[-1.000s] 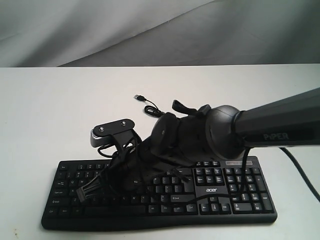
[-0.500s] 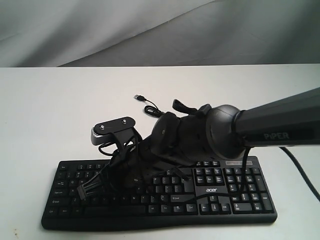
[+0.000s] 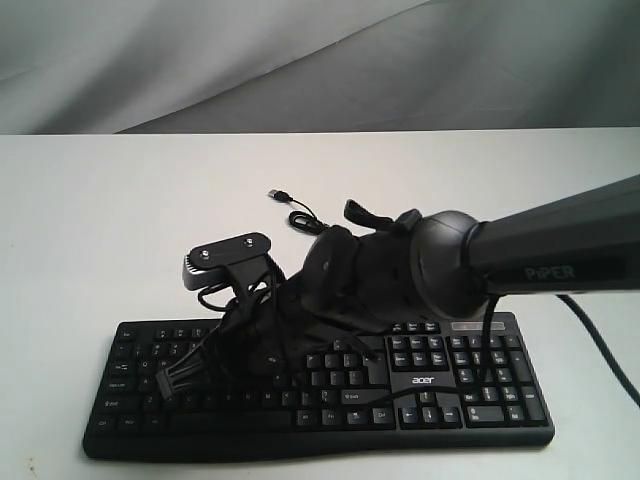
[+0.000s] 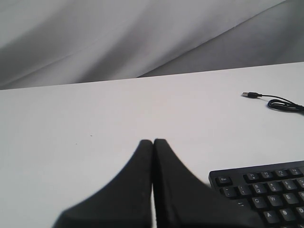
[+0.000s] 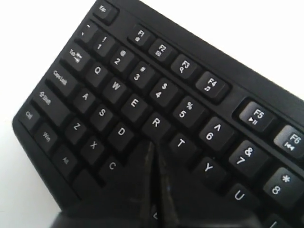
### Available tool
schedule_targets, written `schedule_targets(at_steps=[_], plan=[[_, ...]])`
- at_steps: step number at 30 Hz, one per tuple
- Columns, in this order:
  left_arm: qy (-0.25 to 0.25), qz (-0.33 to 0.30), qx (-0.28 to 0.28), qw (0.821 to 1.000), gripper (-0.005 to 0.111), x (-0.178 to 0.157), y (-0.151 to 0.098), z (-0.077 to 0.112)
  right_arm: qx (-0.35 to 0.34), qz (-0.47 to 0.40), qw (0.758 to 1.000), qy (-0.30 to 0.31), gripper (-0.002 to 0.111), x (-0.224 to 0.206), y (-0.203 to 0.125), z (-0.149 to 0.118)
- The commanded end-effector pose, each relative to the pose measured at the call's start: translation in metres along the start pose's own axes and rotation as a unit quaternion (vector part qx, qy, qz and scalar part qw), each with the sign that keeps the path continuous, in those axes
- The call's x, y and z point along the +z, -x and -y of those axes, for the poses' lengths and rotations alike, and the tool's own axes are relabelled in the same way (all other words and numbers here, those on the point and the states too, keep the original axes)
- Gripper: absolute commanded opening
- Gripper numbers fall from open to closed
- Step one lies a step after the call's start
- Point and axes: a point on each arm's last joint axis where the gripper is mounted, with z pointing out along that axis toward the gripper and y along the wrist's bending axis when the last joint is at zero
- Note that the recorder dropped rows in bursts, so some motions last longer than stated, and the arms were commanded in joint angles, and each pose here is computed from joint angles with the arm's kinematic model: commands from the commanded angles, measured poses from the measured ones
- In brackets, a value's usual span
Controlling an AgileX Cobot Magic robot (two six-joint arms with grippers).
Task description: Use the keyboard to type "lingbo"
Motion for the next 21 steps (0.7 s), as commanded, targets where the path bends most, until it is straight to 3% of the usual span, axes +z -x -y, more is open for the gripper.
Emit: schedule_targets(at_steps=[1, 21], plan=[[0.0, 0.001, -0.006, 1.0, 0.001, 0.0, -0.001, 0.0, -0.002, -0.013, 1.0, -0.004, 0.0, 0.008, -0.003, 0.006], [0.0, 0.001, -0.006, 1.0, 0.001, 0.0, -0.001, 0.0, -0.013, -0.014, 1.0, 0.007, 0.0, -0.019, 0.004, -0.005]])
